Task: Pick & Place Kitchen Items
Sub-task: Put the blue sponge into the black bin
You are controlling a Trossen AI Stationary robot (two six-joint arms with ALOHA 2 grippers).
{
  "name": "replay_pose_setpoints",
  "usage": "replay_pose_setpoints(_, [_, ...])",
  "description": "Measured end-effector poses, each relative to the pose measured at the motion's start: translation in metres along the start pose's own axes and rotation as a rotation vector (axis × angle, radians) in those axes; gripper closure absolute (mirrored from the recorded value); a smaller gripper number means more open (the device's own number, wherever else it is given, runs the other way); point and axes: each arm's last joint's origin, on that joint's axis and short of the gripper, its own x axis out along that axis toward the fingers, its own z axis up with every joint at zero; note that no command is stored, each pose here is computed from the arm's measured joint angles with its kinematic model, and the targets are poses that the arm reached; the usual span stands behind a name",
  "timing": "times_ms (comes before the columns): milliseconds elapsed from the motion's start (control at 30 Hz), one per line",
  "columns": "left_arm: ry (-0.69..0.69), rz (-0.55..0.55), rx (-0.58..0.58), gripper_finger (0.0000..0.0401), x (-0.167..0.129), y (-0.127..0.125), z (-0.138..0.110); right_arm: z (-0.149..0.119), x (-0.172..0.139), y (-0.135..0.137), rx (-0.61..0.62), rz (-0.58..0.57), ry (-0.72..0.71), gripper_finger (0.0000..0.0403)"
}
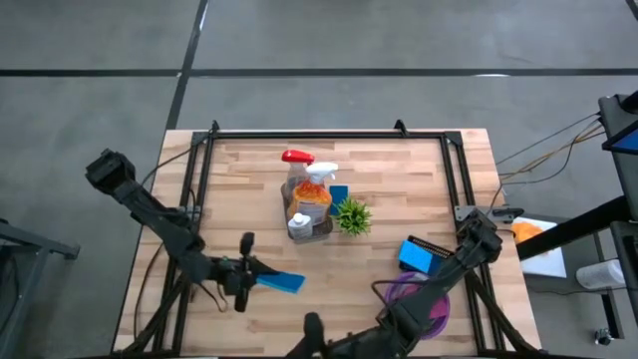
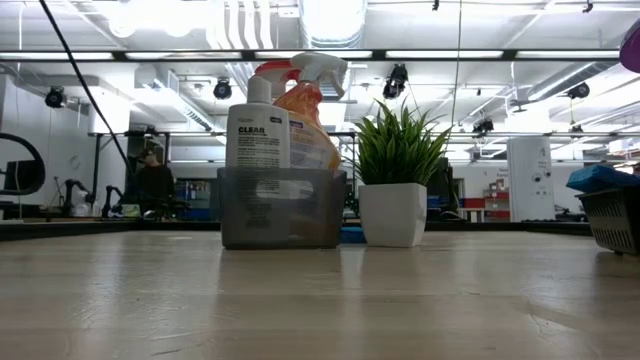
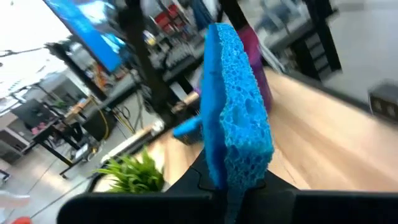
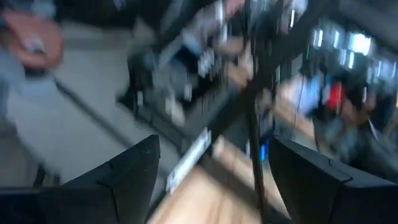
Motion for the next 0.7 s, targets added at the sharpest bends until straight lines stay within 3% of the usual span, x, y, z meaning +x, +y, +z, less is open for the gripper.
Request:
replay_pose_setpoints(100, [-0.055, 0.017, -0.041, 0.0399, -0.009, 0.003, -0.002, -0.014, 0.011, -0.003, -0.044, -0.016, -0.175, 0.0112])
replay_pose_setpoints(233, [-0.079, 0.026, -0.061, 0.0399, -0.015, 0.004, -0.008, -0.052, 0.019, -0.010, -0.066, -0.090, -0.296, 0.0112])
replay_pose_setpoints(400, [-0.077, 0.026, -0.060, 0.0399, -0.015, 0.003, -0.010, -0.095, -0.005, -0.019, -0.010, -0.173, -0.314, 0.0112])
replay_pose_setpoints(567, [-0.084, 0.032, -0.067, 0.0399, -0.015, 0.004, -0.010, -0.120, -0.054, -0.030, 0.131, -0.276, -0.237, 0.0112])
replay_pose_setpoints(700, [-0.082, 0.048, -0.083, 0.0399, -0.012, 0.008, -0.011, -0.136, -0.076, -0.044, 0.255, -0.326, -0.182, 0.0112])
